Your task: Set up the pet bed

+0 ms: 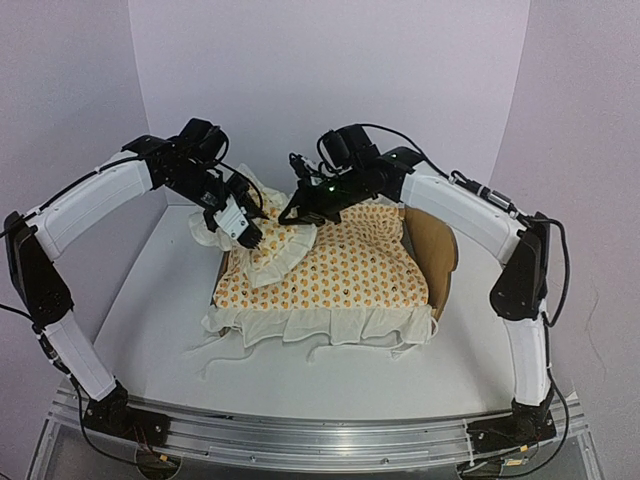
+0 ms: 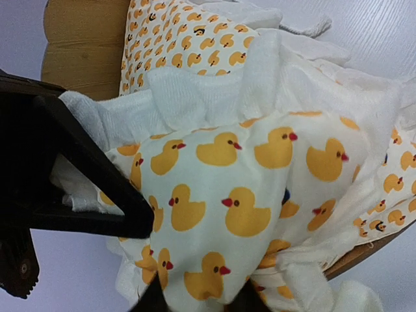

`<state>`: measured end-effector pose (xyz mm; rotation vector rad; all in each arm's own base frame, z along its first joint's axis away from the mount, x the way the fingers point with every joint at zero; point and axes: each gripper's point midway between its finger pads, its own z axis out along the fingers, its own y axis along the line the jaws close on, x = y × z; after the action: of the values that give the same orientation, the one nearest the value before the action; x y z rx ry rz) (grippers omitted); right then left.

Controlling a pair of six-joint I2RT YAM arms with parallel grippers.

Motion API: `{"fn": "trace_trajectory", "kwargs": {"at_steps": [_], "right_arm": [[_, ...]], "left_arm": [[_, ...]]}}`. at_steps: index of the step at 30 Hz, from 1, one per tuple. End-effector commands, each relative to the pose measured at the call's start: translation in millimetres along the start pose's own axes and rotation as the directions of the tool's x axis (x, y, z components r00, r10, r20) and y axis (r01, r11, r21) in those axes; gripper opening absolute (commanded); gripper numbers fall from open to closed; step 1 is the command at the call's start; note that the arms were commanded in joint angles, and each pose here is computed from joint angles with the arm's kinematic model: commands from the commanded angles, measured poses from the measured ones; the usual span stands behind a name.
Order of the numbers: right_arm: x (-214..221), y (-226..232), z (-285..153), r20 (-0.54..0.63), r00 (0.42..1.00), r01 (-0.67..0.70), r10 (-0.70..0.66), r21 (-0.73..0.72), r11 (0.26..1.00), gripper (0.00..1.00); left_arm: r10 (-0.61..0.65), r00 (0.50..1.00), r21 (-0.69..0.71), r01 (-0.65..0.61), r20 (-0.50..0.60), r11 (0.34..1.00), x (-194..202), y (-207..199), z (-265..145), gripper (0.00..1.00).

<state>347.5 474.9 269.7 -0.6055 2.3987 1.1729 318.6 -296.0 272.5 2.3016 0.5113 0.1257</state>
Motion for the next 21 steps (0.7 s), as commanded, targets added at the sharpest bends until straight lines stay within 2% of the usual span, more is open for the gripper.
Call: {"fn": "trace_trajectory", "kwargs": {"at_steps": [1, 2, 3, 6, 11, 14, 17, 21], "right_arm": [[-36, -23, -72, 0.234, 0.972, -0.077, 0.026, 0.214, 0.974, 0.0], [-42, -30, -88, 0.28, 0.96, -0.105, 0.031, 0.253, 0.962, 0.0], [-47, -38, -105, 0.328, 0.944, -0.135, 0.034, 0.291, 0.947, 0.0], [-55, -55, -155, 0.451, 0.892, -0.213, 0.015, 0.391, 0.895, 0.0], [-38, -85, -204, 0.571, 0.821, -0.353, 0.022, 0.477, 0.804, 0.0], [-31, -104, -209, 0.629, 0.777, -0.427, 0.04, 0.479, 0.767, 0.0], [-28, -120, -199, 0.67, 0.74, -0.475, 0.061, 0.456, 0.753, 0.0], [-44, -126, -171, 0.657, 0.751, -0.432, 0.06, 0.422, 0.797, 0.0]], "left_arm": [[0.257, 0.956, -0.158, -0.277, -0.139, 0.948, 15, 35, -5, 0.91], [0.228, 0.959, -0.179, -0.257, -0.17, 0.95, 21, 41, -6, 0.98], [0.199, 0.96, -0.198, -0.238, -0.198, 0.951, 26, 45, -7, 0.99], [0.097, 0.965, -0.239, -0.157, -0.245, 0.958, 39, 55, -14, 1.0], [-0.055, 0.965, -0.251, -0.011, -0.257, 0.968, 54, 46, -17, 1.0], [-0.116, 0.964, -0.239, 0.057, -0.241, 0.969, 56, 35, -11, 1.0], [-0.128, 0.964, -0.229, 0.073, -0.232, 0.971, 55, 27, -6, 1.0], [-0.128, 0.966, -0.23, 0.075, -0.226, 0.97, 54, 25, -4, 1.0]]}}
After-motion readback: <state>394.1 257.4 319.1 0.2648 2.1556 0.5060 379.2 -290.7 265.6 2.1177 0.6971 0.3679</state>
